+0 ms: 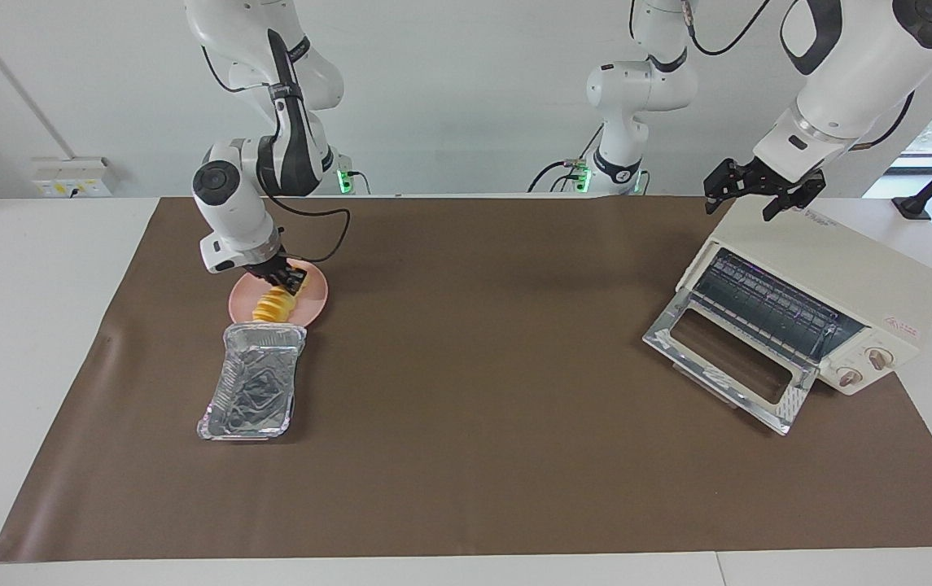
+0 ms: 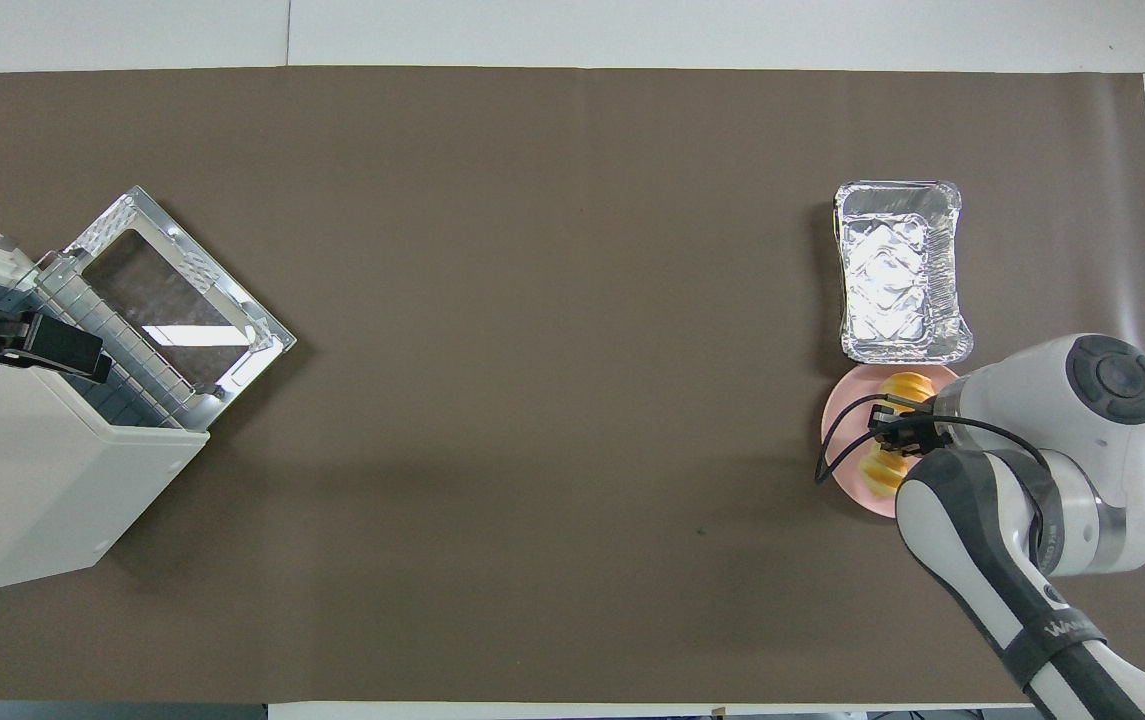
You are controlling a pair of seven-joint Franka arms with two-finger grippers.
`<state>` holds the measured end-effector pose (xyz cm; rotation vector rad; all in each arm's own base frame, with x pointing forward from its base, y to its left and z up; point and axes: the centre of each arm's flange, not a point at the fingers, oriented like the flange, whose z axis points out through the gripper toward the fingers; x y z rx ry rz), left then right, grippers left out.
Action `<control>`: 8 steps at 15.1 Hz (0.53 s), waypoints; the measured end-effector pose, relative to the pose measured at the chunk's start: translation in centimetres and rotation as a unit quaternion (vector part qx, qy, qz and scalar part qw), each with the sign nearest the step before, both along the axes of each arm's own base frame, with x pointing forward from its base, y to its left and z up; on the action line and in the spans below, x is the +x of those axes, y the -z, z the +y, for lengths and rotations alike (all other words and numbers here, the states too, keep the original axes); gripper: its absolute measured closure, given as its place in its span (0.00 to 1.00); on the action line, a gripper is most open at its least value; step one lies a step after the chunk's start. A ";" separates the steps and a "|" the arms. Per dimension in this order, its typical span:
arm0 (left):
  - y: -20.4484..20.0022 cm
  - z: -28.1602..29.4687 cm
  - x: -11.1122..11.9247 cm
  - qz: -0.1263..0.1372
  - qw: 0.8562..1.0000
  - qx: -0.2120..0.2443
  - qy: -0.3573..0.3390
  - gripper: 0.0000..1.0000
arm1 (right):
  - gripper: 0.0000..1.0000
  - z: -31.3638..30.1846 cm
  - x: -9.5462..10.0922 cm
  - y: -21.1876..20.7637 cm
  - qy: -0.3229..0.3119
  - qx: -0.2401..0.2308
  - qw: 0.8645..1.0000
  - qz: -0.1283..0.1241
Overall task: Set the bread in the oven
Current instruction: 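Grasp the orange bread slices with the right gripper, then lift the bread and lower it into the foil tray with the right gripper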
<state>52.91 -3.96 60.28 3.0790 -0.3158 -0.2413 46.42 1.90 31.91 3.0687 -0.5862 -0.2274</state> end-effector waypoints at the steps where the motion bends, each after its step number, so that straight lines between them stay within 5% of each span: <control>1: 0.0 0.0 0.0 0.000 1.000 0.000 0.000 0.00 | 0.87 0.1 0.4 -0.9 0.001 0.003 1.000 0.008; 4: 0.0 0.0 0.0 0.000 1.000 0.000 0.000 0.00 | 0.88 0.4 2.3 -5.5 0.001 0.008 1.000 0.026; 8: 0.0 0.0 0.0 0.000 1.000 0.000 0.000 0.00 | 0.90 0.5 5.1 -10.2 -0.015 0.013 1.000 -0.006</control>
